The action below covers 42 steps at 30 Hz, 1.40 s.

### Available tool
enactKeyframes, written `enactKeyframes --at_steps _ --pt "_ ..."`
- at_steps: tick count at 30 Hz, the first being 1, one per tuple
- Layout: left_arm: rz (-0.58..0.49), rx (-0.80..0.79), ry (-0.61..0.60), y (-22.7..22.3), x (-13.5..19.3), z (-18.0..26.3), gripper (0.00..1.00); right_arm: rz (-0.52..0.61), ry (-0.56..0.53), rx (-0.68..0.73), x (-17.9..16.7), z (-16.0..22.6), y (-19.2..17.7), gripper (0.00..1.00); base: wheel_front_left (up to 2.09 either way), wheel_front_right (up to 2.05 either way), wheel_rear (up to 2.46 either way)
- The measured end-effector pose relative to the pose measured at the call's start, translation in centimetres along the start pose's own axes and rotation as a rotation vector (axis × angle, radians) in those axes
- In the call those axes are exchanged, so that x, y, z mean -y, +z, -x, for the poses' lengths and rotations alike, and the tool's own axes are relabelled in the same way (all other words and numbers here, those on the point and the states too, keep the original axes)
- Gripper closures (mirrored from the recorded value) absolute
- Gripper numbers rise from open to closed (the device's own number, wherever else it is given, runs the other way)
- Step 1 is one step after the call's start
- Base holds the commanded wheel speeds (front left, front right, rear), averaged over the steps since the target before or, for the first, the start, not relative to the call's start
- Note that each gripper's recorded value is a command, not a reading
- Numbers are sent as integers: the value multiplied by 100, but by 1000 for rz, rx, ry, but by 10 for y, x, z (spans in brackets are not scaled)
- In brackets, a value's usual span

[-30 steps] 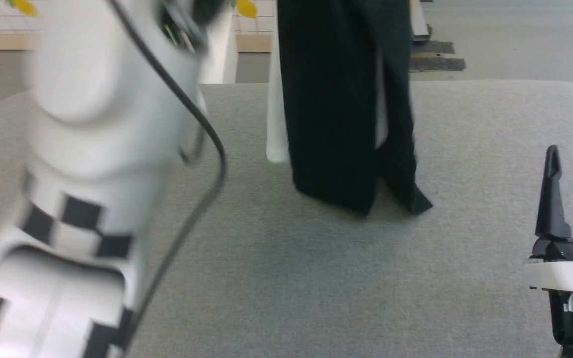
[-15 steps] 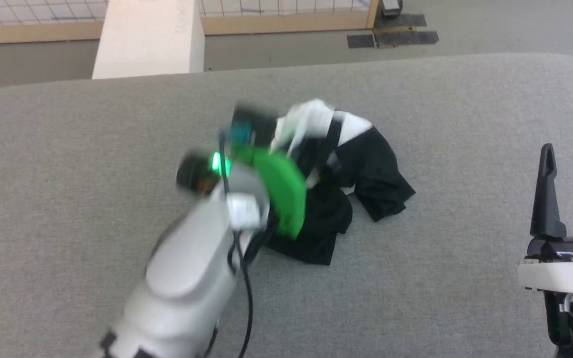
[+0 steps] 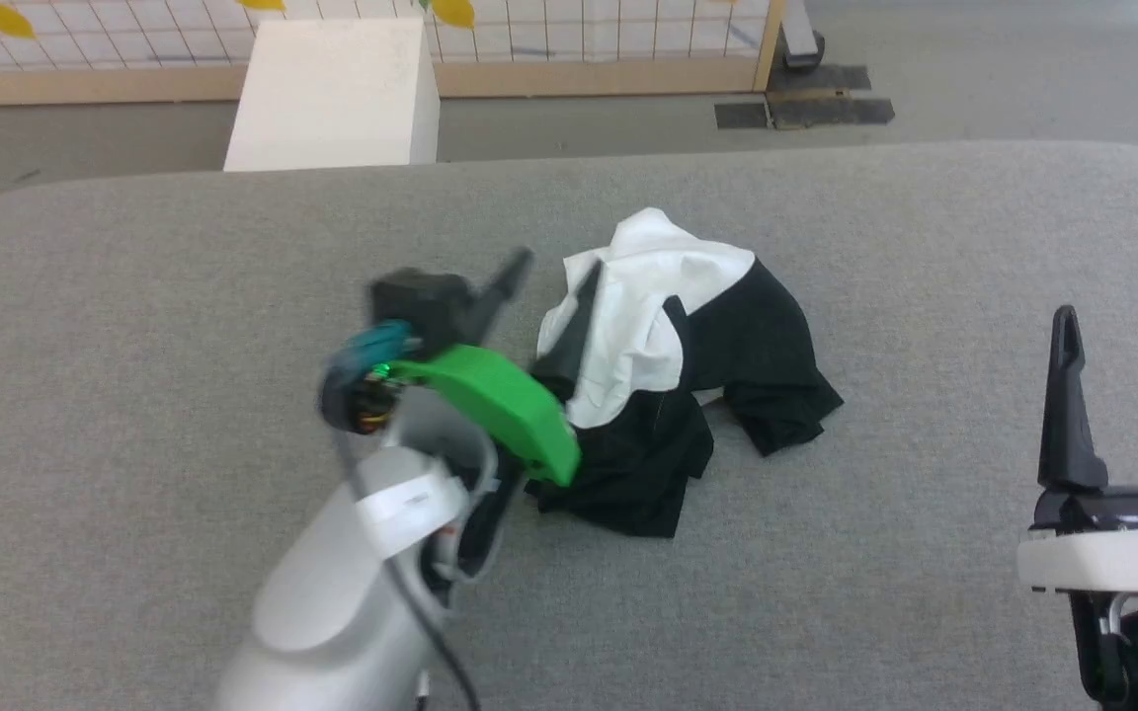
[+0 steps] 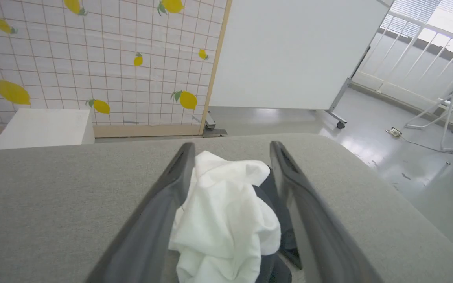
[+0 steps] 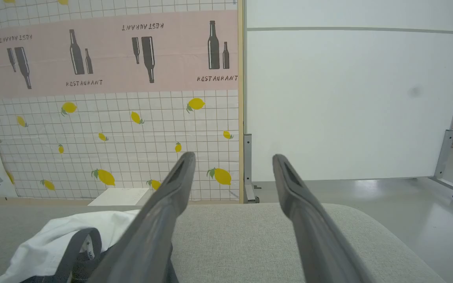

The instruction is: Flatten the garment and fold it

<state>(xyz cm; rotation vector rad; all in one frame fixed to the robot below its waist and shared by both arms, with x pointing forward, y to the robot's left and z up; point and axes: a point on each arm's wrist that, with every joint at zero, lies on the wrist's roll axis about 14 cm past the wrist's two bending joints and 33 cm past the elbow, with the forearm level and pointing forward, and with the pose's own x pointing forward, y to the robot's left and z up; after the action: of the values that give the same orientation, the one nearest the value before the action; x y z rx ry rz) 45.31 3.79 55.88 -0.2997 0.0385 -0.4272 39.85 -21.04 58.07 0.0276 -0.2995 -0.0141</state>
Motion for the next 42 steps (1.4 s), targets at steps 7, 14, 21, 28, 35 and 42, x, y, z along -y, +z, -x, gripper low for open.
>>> enactKeyframes --at_steps 7,14,21,28,35,42 --pt "-124 274 131 56 -41 56 0 2 -4 -25 2 12 -3 0 0 0 0" --pt "-204 295 270 46 -70 106 0 -1 -21 -52 7 17 -11 0 0 0 0" --pt "-125 267 363 24 -78 136 0 -21 -20 -103 6 18 -25 0 0 0 0" --pt "-104 267 376 18 -85 132 0 -31 38 -207 -12 -14 -37 0 0 0 0" --pt "-87 248 390 6 -96 119 0 -21 93 -483 -8 -39 -83 0 0 0 0" --pt "-83 200 407 -12 -109 107 0 12 222 -741 -28 -28 -145 0 0 0 0"
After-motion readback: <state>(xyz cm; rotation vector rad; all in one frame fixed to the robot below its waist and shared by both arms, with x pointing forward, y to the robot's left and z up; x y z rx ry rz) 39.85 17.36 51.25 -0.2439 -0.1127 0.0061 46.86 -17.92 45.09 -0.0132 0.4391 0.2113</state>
